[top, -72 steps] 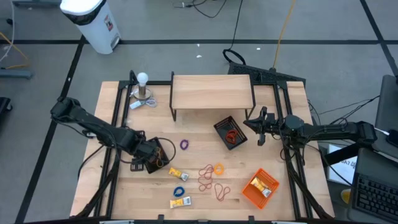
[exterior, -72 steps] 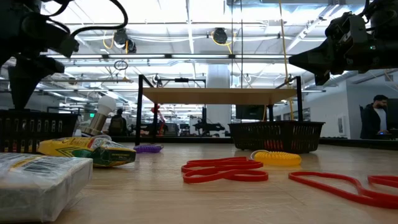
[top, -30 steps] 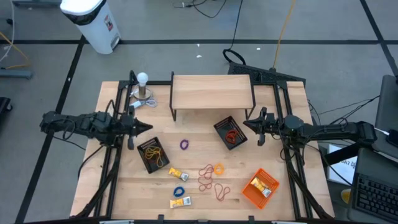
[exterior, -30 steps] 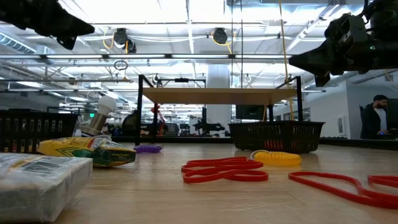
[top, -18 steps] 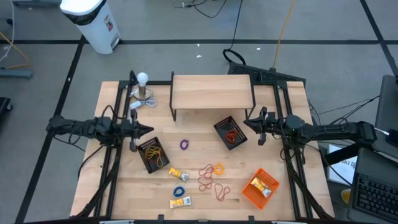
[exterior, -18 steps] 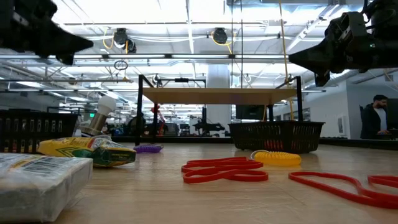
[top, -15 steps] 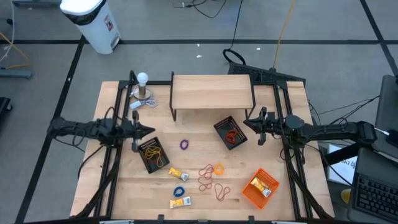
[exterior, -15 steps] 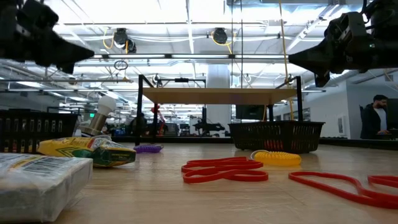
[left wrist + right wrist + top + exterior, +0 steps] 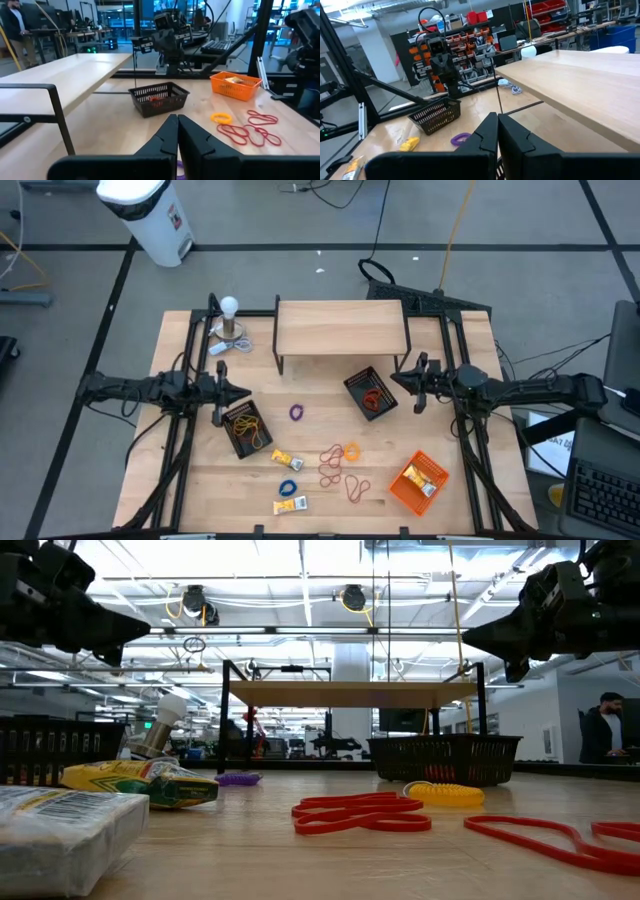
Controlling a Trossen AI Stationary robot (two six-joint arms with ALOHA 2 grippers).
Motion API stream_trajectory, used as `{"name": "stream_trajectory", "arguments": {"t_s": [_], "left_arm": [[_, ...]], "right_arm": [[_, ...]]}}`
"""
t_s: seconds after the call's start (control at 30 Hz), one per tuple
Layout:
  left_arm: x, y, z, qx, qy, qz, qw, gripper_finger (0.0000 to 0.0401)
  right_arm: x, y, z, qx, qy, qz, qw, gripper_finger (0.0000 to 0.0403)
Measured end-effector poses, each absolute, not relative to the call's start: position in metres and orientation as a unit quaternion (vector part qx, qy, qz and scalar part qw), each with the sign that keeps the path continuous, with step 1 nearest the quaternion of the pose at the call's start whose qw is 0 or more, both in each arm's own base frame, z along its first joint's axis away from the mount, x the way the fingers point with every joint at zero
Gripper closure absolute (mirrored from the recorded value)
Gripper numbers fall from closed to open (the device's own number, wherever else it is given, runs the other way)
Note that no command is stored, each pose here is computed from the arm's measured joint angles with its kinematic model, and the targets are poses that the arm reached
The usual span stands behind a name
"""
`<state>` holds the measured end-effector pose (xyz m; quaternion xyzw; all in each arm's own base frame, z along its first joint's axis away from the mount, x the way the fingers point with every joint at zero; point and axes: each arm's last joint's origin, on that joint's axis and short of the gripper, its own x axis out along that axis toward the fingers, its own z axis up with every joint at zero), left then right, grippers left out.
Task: Pick & Place Office Desk Supplies
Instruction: Put the yellow spring keychain into the right black bin
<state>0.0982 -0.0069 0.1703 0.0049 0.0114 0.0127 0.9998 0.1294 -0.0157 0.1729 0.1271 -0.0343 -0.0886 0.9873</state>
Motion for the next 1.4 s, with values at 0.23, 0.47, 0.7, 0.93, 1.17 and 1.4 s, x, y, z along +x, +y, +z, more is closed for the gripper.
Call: {"name": "stream_trajectory", "arguments": {"t_s": [0.23, 0.47, 0.7, 0.93, 1.17, 1.4], "left_arm": [[0.098, -0.006, 0.171, 0.033, 0.008, 0.022, 0.999, 0.0387], [0.098, -0.006, 0.176, 0.04, -0.019, 0.027, 0.999, 0.0396], [0.098, -0.006, 0.177, 0.042, -0.025, 0.03, 0.998, 0.0381], [0.098, -0.006, 0.173, 0.035, -0.006, 0.029, 0.999, 0.0398], [0.098, -0.006, 0.172, 0.017, 0.0, 0.035, 0.999, 0.0382], [0.098, -0.006, 0.171, 0.007, 0.005, 0.036, 0.999, 0.0385]], "right_arm": [[0.135, -0.015, 0.171, 0.172, -0.029, -0.081, 0.981, 0.0398], [0.169, 0.0, 0.207, 0.068, 0.003, -0.06, 0.996, 0.0398], [0.229, 0.037, 0.254, -0.003, 0.136, -0.059, 0.989, 0.0399], [0.268, 0.07, 0.259, -0.015, 0.261, -0.032, 0.965, 0.0396], [0.291, 0.099, 0.231, 0.024, 0.355, 0.039, 0.934, 0.0308], [0.3, 0.126, 0.192, -0.001, 0.418, 0.089, 0.904, 0.0222]]}}
